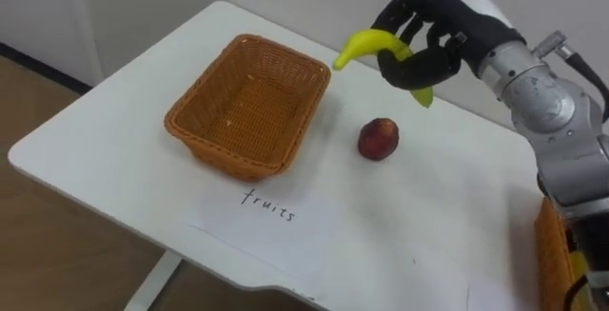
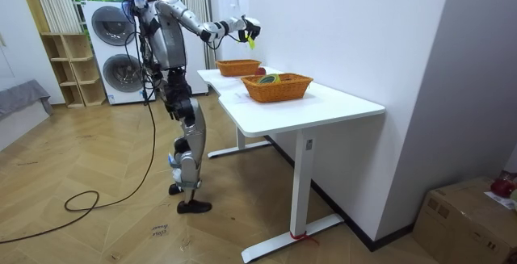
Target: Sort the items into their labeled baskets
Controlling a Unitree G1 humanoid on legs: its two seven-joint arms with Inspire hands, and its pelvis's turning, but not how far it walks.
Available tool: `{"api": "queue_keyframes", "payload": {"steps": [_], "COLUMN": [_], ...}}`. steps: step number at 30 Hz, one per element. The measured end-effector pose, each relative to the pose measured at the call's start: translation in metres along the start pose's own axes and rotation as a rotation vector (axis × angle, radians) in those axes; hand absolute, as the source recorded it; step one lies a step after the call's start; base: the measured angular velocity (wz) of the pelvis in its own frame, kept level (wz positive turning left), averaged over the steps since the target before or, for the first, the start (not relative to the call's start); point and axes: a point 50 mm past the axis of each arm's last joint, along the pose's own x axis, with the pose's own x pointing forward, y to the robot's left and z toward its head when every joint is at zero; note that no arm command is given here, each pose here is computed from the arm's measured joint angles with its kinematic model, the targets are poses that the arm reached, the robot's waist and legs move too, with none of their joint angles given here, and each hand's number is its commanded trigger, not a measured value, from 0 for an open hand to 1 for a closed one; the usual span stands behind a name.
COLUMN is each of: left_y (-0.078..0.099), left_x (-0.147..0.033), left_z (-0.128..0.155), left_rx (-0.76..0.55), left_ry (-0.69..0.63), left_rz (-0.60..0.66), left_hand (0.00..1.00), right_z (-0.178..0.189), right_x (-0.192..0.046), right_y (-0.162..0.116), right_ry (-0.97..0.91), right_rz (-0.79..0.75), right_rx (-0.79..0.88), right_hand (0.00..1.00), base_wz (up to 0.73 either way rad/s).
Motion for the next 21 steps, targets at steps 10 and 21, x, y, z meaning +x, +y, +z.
{"api": "queue_keyframes", "payload": {"steps": [10, 21], "left_y": [0.002, 0.005], "left_x": [0.001, 0.001], "left_z": [0.003, 0.002], "left_rx": [0.000, 0.043], "left_ry": [-0.009, -0.001], "left_rz": [0.012, 0.075], "left_hand": [0.00, 0.00], "right_z": [0.021, 0.034], "right_x": [0.010, 0.015], "right_y": [0.001, 0.005], "right_ry": [-0.081, -0.129], "right_rz": [-0.053, -0.101], "right_rx": [-0.026, -0.032], "right_hand": [1.00, 1.00], "base_wz": [0.03, 0.04]}}
